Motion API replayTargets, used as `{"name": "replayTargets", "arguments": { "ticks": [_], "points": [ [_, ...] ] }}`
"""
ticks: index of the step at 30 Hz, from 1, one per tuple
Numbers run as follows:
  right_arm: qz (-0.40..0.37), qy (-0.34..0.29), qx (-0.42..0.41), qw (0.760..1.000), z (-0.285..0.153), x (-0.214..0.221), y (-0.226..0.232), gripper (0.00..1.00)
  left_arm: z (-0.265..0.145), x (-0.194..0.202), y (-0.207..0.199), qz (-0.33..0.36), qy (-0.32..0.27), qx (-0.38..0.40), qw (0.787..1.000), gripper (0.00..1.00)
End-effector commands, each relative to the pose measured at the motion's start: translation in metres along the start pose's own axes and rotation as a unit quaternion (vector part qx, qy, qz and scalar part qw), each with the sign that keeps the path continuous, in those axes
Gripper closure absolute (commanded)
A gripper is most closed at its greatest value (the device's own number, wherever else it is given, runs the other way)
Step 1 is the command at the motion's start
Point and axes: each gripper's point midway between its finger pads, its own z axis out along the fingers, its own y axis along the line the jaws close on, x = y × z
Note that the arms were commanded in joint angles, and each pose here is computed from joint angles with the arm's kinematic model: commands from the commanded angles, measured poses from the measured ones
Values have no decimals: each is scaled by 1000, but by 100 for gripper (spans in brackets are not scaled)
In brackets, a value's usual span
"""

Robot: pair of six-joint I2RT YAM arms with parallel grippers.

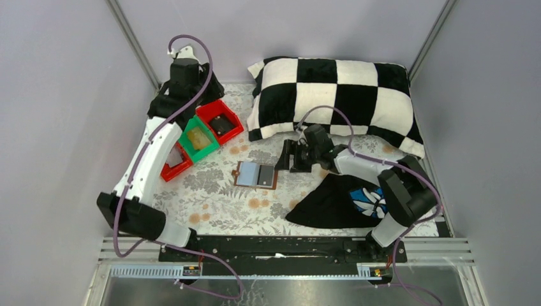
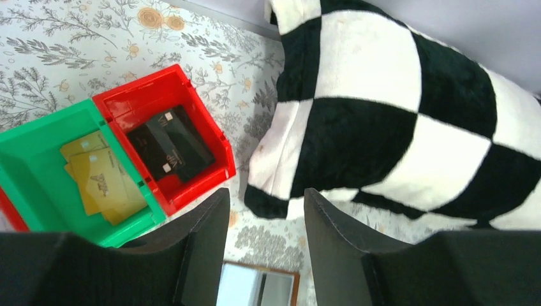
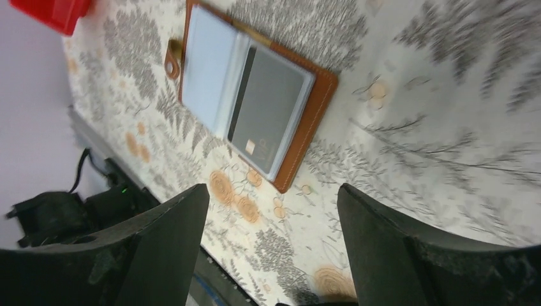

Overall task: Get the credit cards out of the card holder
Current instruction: Reset both arms

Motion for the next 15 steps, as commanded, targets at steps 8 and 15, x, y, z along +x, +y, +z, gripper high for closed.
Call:
{"name": "replayTargets", "arguments": {
  "ticks": [8,15],
  "points": [
    [-139,-289,284,904,-164,-132,0,0,-60,70,28,85,42,65,993,48],
    [-87,-444,341,824,-239,-137,-21,0,-80,101,69,75,-16,41,996,48]
  ]
}}
